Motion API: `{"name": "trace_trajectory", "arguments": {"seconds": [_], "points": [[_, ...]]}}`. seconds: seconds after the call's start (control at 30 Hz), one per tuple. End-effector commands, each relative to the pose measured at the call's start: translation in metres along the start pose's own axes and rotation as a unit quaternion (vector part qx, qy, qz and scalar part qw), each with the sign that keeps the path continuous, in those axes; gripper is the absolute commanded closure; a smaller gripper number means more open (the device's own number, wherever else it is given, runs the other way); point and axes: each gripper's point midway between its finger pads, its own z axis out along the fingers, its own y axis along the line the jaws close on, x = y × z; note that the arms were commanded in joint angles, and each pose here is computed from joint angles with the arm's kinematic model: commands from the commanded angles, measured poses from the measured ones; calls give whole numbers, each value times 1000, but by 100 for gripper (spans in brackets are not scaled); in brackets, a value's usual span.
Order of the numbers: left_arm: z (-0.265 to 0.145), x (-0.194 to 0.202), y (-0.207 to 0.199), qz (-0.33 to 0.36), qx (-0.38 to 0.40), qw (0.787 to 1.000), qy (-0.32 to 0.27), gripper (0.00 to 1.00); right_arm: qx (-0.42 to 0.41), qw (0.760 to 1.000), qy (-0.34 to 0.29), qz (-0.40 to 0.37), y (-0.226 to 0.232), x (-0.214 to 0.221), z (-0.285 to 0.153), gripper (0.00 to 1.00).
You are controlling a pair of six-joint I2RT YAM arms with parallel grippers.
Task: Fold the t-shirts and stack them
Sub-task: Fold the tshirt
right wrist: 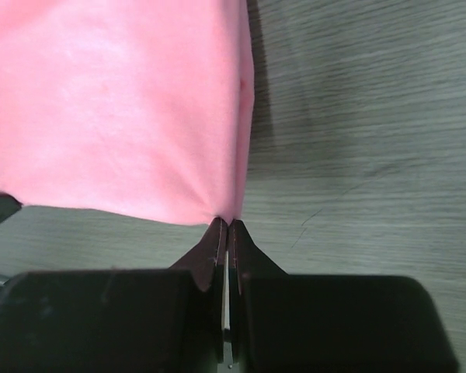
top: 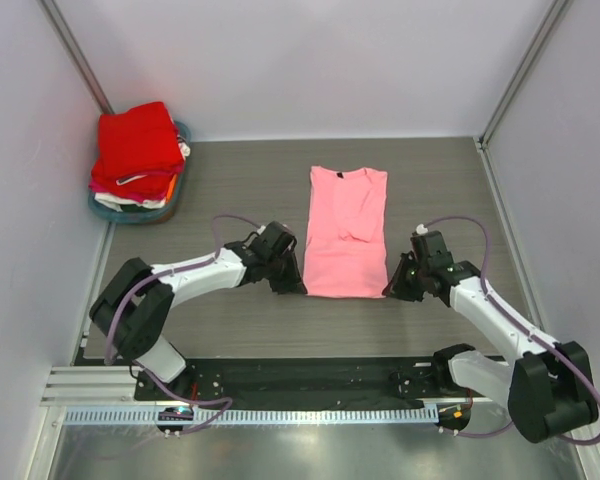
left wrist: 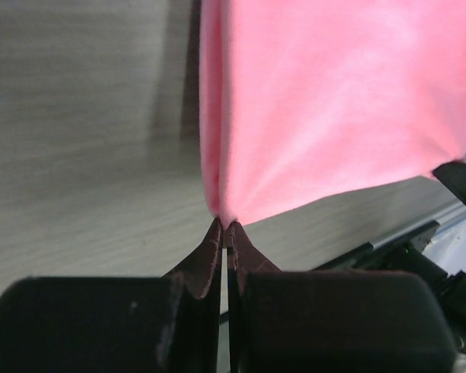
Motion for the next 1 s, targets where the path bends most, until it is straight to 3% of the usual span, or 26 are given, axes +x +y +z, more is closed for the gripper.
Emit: {"name": "trace_trajectory", "arguments": {"seconds": [0.0,0.37,0.7,0.97], "points": [[-27,5,-15,1,27,1000,-14,100,-22,1000,-1,11,12,2,-20,99],[-75,3,-42,10,68,997,-31,100,-44,997,-60,-2,36,-29,-69,99],[-60,18,-28,-3,61,998,-7,100,-24,999,-43,-5,28,-22,-64,99],[-84,-29,-54,18,62,996,-58,100,6,993,-112,-20,45,-80,-81,99]]}}
